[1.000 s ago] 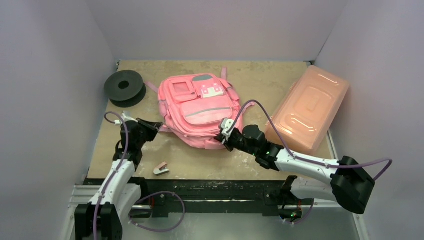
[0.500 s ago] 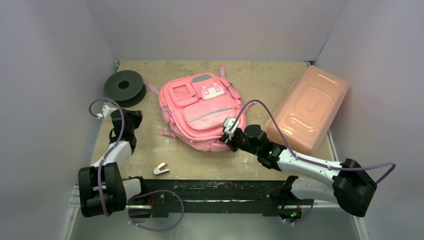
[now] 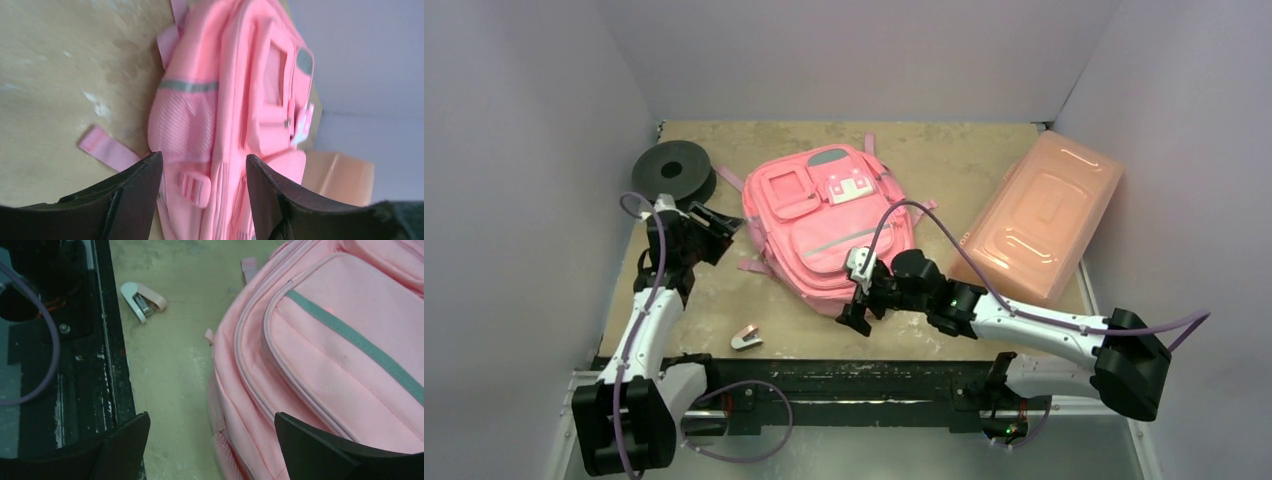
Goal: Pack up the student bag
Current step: Zip the student bag at the center of the board, then adjust the student bag at the center of the board.
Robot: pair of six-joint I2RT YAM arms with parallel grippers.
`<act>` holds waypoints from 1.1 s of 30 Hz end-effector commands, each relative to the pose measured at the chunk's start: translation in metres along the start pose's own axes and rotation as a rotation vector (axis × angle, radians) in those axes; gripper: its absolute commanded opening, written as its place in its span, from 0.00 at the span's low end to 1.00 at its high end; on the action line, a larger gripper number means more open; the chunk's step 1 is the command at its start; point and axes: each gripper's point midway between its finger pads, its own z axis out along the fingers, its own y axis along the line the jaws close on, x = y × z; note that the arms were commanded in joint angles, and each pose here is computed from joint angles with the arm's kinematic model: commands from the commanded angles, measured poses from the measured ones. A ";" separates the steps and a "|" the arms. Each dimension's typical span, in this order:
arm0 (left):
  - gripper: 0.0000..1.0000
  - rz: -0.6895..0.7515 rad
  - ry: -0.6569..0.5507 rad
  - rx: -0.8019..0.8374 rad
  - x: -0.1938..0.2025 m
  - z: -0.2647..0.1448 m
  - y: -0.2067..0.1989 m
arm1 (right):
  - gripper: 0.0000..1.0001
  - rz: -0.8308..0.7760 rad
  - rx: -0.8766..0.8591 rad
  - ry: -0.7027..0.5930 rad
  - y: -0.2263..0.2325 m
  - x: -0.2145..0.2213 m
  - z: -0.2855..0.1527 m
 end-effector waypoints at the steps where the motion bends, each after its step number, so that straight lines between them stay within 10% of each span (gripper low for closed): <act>1: 0.61 0.119 0.325 0.088 0.076 -0.020 -0.014 | 0.99 0.202 0.059 -0.091 -0.008 -0.055 -0.004; 6: 0.61 0.254 0.421 0.114 0.132 -0.026 -0.012 | 0.99 0.502 0.375 -0.147 -0.079 -0.077 -0.025; 14: 0.56 0.338 0.426 -0.012 0.149 0.001 -0.003 | 0.97 0.519 0.608 0.214 -0.157 -0.006 -0.015; 25: 0.52 0.365 0.380 -0.199 0.087 0.054 0.017 | 0.86 0.627 0.169 0.187 -0.017 0.012 0.067; 33: 0.60 0.367 0.348 -0.160 0.079 0.016 0.007 | 0.92 0.413 0.335 0.149 -0.070 -0.031 0.033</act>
